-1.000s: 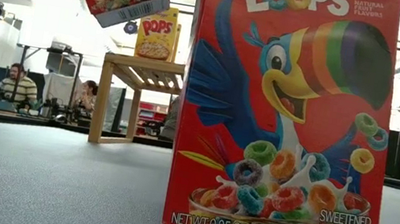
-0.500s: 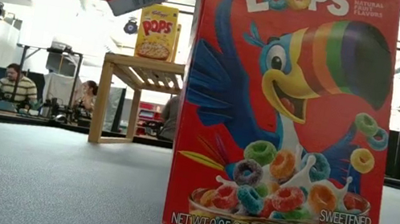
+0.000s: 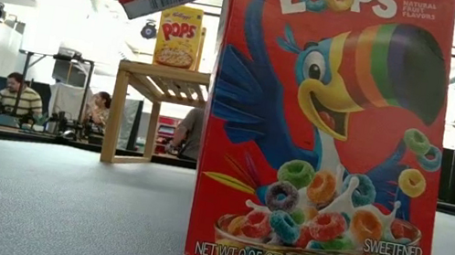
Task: Stack cereal on shelf
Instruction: Put the bottom left red cereal box on the shelf
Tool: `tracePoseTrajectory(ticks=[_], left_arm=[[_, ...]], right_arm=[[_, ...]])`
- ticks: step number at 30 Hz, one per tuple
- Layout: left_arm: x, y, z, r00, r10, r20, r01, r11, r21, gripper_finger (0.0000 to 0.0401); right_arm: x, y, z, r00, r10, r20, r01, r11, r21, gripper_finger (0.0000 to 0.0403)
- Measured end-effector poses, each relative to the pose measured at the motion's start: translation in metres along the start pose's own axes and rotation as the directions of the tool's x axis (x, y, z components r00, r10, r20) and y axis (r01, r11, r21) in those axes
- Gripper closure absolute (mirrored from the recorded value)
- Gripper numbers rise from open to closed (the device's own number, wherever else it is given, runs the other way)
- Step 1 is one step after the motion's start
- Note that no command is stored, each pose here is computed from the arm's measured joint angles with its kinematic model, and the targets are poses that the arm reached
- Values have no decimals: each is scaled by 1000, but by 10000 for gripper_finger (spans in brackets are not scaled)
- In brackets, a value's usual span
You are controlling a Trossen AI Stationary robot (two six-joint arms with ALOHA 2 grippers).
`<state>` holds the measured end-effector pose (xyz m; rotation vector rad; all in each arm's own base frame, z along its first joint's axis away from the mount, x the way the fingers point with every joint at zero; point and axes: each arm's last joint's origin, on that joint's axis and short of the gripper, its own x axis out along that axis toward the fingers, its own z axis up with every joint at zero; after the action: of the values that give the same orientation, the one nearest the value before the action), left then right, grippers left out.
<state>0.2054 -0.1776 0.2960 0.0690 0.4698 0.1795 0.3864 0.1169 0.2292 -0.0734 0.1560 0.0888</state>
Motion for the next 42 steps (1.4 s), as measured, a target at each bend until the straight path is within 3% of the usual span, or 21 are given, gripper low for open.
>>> tracePoseTrajectory(ticks=[9, 21, 33, 38, 42], left_arm=[[0, 0, 0, 1000, -5, 2, 5, 1000, -24, 203], [-2, 1, 1, 1000, -7, 1, 7, 1000, -19, 122], [-11, 2, -11, 994, 101, 48, -103, 994, 38, 115], [-12, -2, -23, 995, 68, 78, -67, 998, -13, 115], [-11, -8, -38, 989, 5, 151, -6, 1000, 6, 115]], right_arm=[[0, 0, 0, 1000, 1, -1, -1, 1000, -8, 212], [0, 0, -1, 1000, 17, -3, -17, 1000, -22, 215], [-10, -5, -23, 1000, 12, -3, -12, 1000, 6, 215], [-28, -16, -25, 999, -15, 48, 14, 999, 35, 215], [-50, -25, -23, 993, -33, 109, 28, 999, 47, 215]])
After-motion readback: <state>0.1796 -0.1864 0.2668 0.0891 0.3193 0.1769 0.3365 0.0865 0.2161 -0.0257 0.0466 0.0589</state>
